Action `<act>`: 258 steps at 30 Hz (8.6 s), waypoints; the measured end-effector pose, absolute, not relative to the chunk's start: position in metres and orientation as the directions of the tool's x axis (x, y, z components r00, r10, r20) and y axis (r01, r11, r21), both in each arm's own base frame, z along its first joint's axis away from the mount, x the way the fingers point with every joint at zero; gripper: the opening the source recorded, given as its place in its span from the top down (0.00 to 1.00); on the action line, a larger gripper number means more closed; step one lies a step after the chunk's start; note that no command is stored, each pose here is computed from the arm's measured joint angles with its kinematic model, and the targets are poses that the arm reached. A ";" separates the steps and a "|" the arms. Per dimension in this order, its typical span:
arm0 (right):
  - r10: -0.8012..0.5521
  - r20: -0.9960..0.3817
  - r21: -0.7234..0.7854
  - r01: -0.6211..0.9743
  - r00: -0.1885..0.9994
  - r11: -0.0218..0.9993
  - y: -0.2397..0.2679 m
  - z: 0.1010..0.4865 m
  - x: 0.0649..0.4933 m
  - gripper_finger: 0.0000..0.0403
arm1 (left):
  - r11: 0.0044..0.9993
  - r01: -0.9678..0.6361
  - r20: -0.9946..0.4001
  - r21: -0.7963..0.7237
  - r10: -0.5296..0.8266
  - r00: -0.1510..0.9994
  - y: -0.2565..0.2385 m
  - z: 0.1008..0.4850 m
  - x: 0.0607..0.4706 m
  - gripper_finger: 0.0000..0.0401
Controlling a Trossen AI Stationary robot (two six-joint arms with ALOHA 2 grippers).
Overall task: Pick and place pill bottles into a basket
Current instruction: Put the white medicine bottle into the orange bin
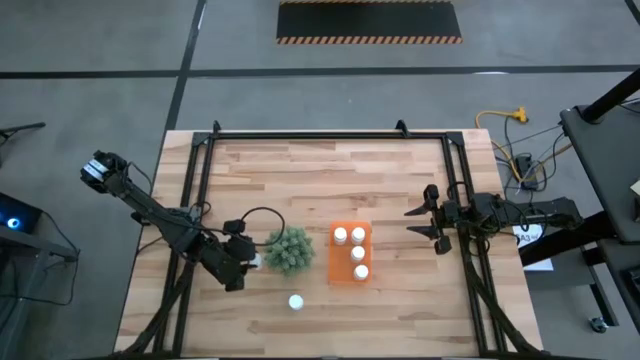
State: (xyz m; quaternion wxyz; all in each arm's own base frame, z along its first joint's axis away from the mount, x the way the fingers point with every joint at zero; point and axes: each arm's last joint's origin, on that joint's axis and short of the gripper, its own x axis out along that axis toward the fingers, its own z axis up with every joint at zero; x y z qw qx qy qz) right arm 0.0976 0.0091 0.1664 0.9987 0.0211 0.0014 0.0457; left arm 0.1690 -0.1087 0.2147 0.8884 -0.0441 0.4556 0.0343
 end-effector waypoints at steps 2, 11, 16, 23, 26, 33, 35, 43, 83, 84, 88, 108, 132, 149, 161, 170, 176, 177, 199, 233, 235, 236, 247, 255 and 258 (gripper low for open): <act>0.091 -0.001 0.043 -0.091 0.996 0.995 0.009 0.166 0.098 0.57 | 0.994 -0.103 -0.818 -0.040 0.027 0.574 -0.109 0.220 0.169 0.65; 0.091 -0.001 0.042 -0.091 0.996 0.995 0.009 0.166 0.098 0.58 | 0.993 -0.108 -0.819 -0.037 0.031 0.573 -0.110 0.249 0.171 0.65; 0.091 -0.001 0.043 -0.091 0.996 0.995 0.009 0.166 0.098 0.57 | 0.993 -0.111 -0.817 -0.030 0.040 0.575 -0.110 0.268 0.171 0.65; 0.091 -0.001 0.044 -0.091 0.996 0.995 0.009 0.166 0.098 0.57 | 0.995 -0.098 -0.800 -0.004 0.056 0.597 -0.109 0.290 0.172 0.65; 0.091 -0.001 0.044 -0.091 0.996 0.995 0.009 0.166 0.098 0.57 | 0.996 -0.090 -0.780 -0.003 0.054 0.623 -0.110 0.299 0.173 0.65; 0.091 -0.001 0.043 -0.091 0.996 0.995 0.009 0.166 0.098 0.58 | 0.997 -0.068 -0.733 0.037 0.073 0.676 -0.109 0.317 0.175 0.65; 0.091 -0.001 0.043 -0.091 0.996 0.995 0.009 0.166 0.098 0.57 | 0.996 -0.066 -0.719 0.056 0.086 0.690 -0.109 0.322 0.177 0.65; 0.091 0.000 0.042 -0.091 0.996 0.995 0.009 0.167 0.098 0.58 | 0.983 -0.045 -0.720 0.176 0.160 0.675 -0.111 0.326 0.212 0.65; 0.091 0.000 0.045 -0.091 0.996 0.995 0.009 0.167 0.098 0.57 | 0.969 0.164 -0.727 0.184 0.022 0.687 -0.095 0.270 0.399 0.65; 0.091 0.000 0.044 -0.091 0.996 0.995 0.009 0.167 0.098 0.57 | 0.969 0.162 -0.735 0.184 0.026 0.678 -0.094 0.264 0.402 0.65; 0.091 0.000 0.044 -0.091 0.996 0.995 0.009 0.167 0.098 0.58 | 0.969 0.161 -0.775 0.186 0.044 0.630 -0.089 0.241 0.411 0.65; 0.091 0.000 0.044 -0.091 0.996 0.995 0.009 0.167 0.098 0.57 | 0.974 0.147 -0.808 0.173 0.055 0.586 -0.079 0.207 0.421 0.65; 0.091 0.000 0.044 -0.091 0.996 0.995 0.009 0.167 0.098 0.57 | 0.975 0.141 -0.804 0.170 0.055 0.592 -0.077 0.202 0.420 0.54; 0.091 -0.001 0.042 -0.091 0.996 0.995 0.009 0.167 0.098 0.57 | 0.975 0.151 -0.751 0.163 0.023 0.660 -0.087 0.237 0.410 0.53; 0.090 -0.001 0.044 -0.090 0.996 0.995 0.009 0.167 0.098 0.57 | 0.968 0.222 -0.700 0.112 -0.082 0.709 -0.132 0.266 0.386 0.53; 0.091 -0.001 0.043 -0.091 0.996 0.995 0.009 0.167 0.098 0.57 | 0.938 0.323 -0.704 0.123 -0.147 0.695 -0.167 0.265 0.372 0.53; 0.091 -0.001 0.045 -0.091 0.996 0.995 0.009 0.167 0.098 0.57 | 0.928 0.357 -0.722 0.108 -0.174 0.669 -0.184 0.253 0.360 0.53; 0.091 -0.001 0.044 -0.091 0.996 0.995 0.009 0.166 0.098 0.57 | 0.928 0.359 -0.728 0.104 -0.175 0.663 -0.186 0.251 0.358 0.53; 0.091 -0.001 0.043 -0.091 0.996 0.995 0.009 0.167 0.098 0.57 | 0.947 0.318 -0.775 0.045 -0.167 0.610 -0.191 0.234 0.347 0.46; 0.091 -0.001 0.044 -0.091 0.996 0.995 0.009 0.167 0.098 0.57 | 0.959 0.281 -0.891 -0.020 -0.145 0.431 -0.195 0.199 0.317 0.32; 0.091 -0.001 0.044 -0.091 0.996 0.995 0.009 0.167 0.098 0.58 | 0.959 0.282 -0.891 -0.020 -0.145 0.431 -0.195 0.199 0.317 0.32; 0.091 -0.001 0.042 -0.091 0.996 0.995 0.009 0.167 0.098 0.58 | 0.959 0.281 -0.891 -0.020 -0.145 0.431 -0.195 0.199 0.317 0.32; 0.091 -0.001 0.042 -0.091 0.996 0.995 0.009 0.167 0.098 0.58 | 0.960 0.279 -0.891 -0.021 -0.145 0.431 -0.195 0.199 0.317 0.37; 0.091 -0.001 0.042 -0.091 0.996 0.995 0.009 0.167 0.098 0.57 | 0.960 0.279 -0.890 -0.022 -0.146 0.432 -0.195 0.200 0.317 0.61; 0.091 0.000 0.045 -0.091 0.996 0.995 0.009 0.167 0.098 0.58 | 0.960 0.279 -0.890 -0.022 -0.146 0.432 -0.195 0.200 0.317 0.65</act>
